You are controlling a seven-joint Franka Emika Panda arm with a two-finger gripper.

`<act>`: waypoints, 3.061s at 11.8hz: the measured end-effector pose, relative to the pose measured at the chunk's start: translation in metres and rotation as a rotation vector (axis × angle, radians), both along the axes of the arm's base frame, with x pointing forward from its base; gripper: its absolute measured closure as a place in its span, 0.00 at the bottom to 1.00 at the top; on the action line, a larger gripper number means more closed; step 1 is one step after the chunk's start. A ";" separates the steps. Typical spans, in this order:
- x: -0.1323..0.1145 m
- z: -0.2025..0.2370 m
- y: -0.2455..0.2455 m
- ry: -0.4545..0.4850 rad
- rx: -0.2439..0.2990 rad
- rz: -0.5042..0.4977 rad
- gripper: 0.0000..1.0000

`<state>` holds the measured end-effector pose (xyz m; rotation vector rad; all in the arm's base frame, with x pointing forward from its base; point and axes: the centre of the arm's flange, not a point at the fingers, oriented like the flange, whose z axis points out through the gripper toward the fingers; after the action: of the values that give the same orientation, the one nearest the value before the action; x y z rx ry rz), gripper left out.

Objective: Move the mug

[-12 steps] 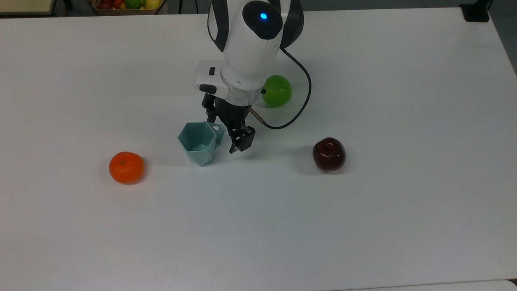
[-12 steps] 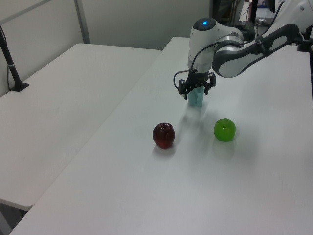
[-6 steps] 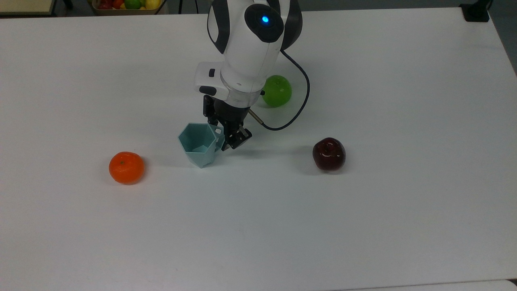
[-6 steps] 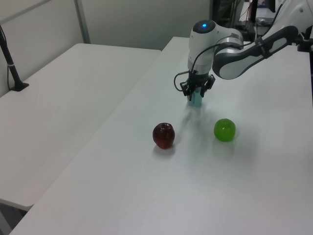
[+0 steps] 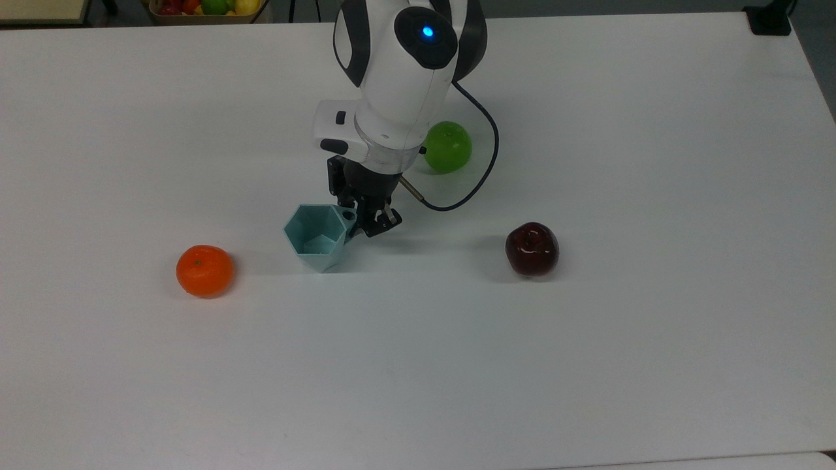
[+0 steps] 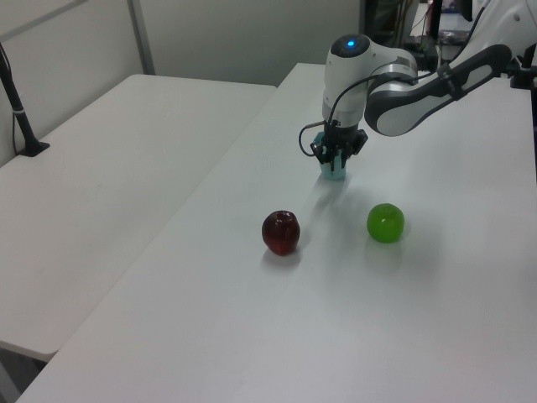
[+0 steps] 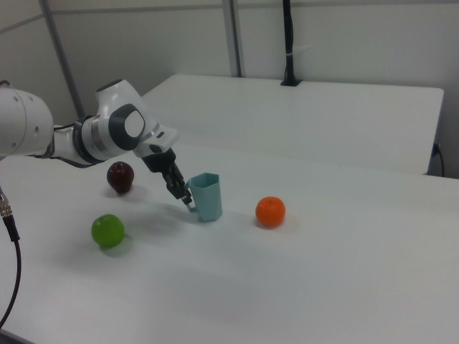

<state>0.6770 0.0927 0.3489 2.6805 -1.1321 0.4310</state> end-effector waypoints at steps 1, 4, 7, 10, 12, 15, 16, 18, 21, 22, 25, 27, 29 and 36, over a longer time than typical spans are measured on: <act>0.000 0.000 -0.001 0.000 0.000 -0.001 0.74; 0.000 0.001 -0.002 -0.001 0.000 -0.002 0.74; 0.001 0.014 -0.009 -0.019 0.003 -0.004 0.74; -0.011 0.041 -0.036 -0.009 -0.005 0.064 0.74; -0.032 0.052 -0.050 -0.024 0.021 0.143 0.74; -0.071 0.053 -0.074 -0.018 0.036 0.241 0.74; -0.081 0.050 -0.081 0.002 0.034 0.271 0.74; -0.097 0.046 -0.092 0.040 0.057 0.327 0.74; -0.122 0.040 -0.105 0.092 0.070 0.416 0.74; -0.132 0.033 -0.106 0.118 0.066 0.443 0.74; -0.155 0.017 -0.111 0.184 0.051 0.541 0.74; -0.164 0.017 -0.112 0.204 0.040 0.595 0.74; -0.169 0.018 -0.113 0.237 0.031 0.645 0.74; -0.184 0.004 -0.115 0.348 0.053 0.672 0.01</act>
<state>0.4925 -0.0227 0.3533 2.9656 -0.1350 0.0129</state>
